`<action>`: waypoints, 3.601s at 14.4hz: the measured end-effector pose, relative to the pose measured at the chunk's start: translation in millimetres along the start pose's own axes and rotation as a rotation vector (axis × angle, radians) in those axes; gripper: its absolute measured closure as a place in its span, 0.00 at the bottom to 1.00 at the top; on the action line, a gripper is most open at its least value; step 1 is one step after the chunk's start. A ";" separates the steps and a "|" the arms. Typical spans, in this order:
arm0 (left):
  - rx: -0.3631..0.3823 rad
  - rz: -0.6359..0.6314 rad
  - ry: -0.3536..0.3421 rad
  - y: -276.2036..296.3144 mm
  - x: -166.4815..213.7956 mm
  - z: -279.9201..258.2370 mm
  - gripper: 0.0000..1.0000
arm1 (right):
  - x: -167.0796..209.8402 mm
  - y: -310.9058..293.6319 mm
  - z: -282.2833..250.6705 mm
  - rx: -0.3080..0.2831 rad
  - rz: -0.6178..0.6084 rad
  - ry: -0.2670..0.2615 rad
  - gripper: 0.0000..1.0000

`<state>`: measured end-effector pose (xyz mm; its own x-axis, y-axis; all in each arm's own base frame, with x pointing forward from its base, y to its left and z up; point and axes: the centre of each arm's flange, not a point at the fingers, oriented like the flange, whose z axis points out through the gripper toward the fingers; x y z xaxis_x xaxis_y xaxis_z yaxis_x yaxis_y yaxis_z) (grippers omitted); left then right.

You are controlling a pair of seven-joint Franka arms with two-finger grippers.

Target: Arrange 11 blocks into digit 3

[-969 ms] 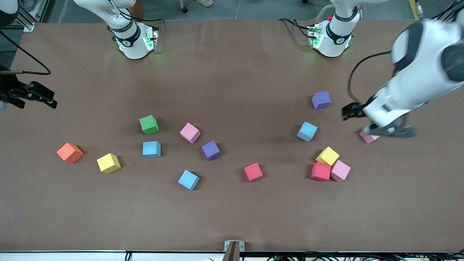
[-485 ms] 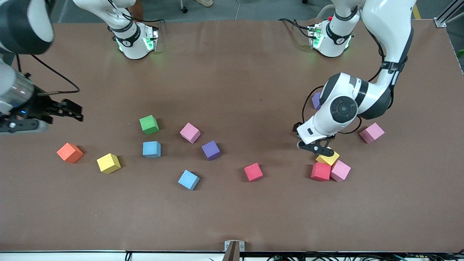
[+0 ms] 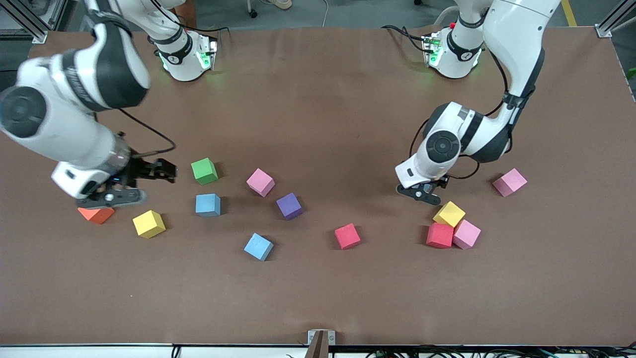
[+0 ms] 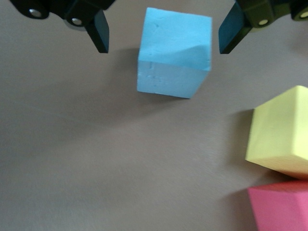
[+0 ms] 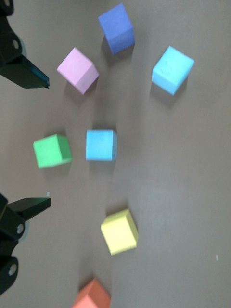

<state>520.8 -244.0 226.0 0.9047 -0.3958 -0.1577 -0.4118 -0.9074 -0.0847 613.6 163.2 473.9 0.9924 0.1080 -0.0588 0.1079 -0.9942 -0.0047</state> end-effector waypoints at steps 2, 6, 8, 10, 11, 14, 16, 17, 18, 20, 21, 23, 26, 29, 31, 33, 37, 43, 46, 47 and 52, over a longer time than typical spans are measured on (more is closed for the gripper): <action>0.018 0.013 0.003 2.3 -5.5 9.1 0.00 | 3.1 -39.8 24.8 -0.007 0.037 -0.013 0.00; 0.044 0.025 0.008 -6.2 -6.6 12.2 0.00 | 2.4 -97.5 66.2 -0.024 0.073 -0.039 0.00; 0.042 0.027 0.011 -6.2 -7.8 15.4 0.00 | -2.3 -124.6 88.4 -0.034 0.060 -0.068 0.00; 0.038 0.013 0.008 -4.7 -9.5 22.0 0.05 | -15.1 -168.8 118.3 -0.047 -0.001 -0.103 0.00; 0.036 0.000 0.006 -4.2 -10.0 24.7 0.06 | -22.3 -194.0 134.2 -0.049 -0.028 -0.109 0.00; 0.036 -0.050 0.003 -4.8 -10.3 27.0 0.44 | -30.2 -242.3 175.0 -0.028 -0.080 -0.087 0.00; 0.035 -0.130 0.008 -6.3 -9.5 25.8 0.69 | -26.6 -255.0 194.6 -0.010 -0.086 -0.075 0.00; 0.034 -0.179 0.015 -8.0 -7.4 23.0 0.79 | -24.2 -260.3 200.3 -0.003 -0.089 -0.070 0.00; 0.032 -0.238 0.024 -12.6 -4.1 18.8 0.79 | -20.9 -265.7 202.6 0.006 -0.091 -0.057 0.00; 0.024 -0.359 0.025 -26.4 4.3 5.8 0.83 | -13.0 -273.2 205.6 0.032 -0.090 -0.017 0.00; 0.017 -0.415 0.017 -31.9 8.8 -2.9 0.86 | -9.4 -274.7 209.8 0.043 -0.089 0.003 0.00; -0.009 -0.521 0.016 -37.2 18.5 -23.1 0.86 | -4.6 -276.1 225.0 0.053 -0.094 0.028 0.00; -0.074 -0.736 0.004 -34.3 27.2 -52.5 0.86 | 2.2 -272.3 249.4 0.053 -0.128 0.046 0.00; -0.139 -1.017 -0.029 -12.0 26.6 -71.7 0.87 | 9.1 -264.4 249.1 0.051 -0.174 0.053 0.00; -0.165 -1.224 -0.061 9.7 25.8 -77.9 0.87 | 15.1 -257.5 245.7 0.051 -0.202 0.062 0.00; -0.171 -1.447 -0.091 32.6 23.9 -82.0 0.87 | 21.0 -257.0 236.6 0.056 -0.222 0.081 0.00; -0.166 -1.721 -0.141 83.6 17.5 -84.5 0.87 | 21.8 -266.3 226.4 0.061 -0.245 0.102 0.00; -0.211 -1.943 -0.193 164.2 13.3 -60.8 0.87 | 23.9 -261.8 230.2 0.021 -0.307 0.110 0.00; -0.247 -2.029 -0.205 190.7 11.6 -55.4 0.87 | 24.6 -259.2 235.7 0.015 -0.322 0.103 0.00; -0.251 -2.061 -0.212 198.5 10.6 -53.0 0.87 | 24.1 -259.2 239.6 0.013 -0.325 0.097 0.00; -0.222 -2.163 -0.252 259.0 -7.5 -35.8 0.87 | 20.2 -261.6 263.8 0.002 -0.332 0.068 0.00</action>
<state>411.3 -481.1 240.4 -0.2129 0.9727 -0.0924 0.9647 0.1942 -0.1780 589.8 425.0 210.6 0.9047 0.4259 0.0129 0.4260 -0.9046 -0.0149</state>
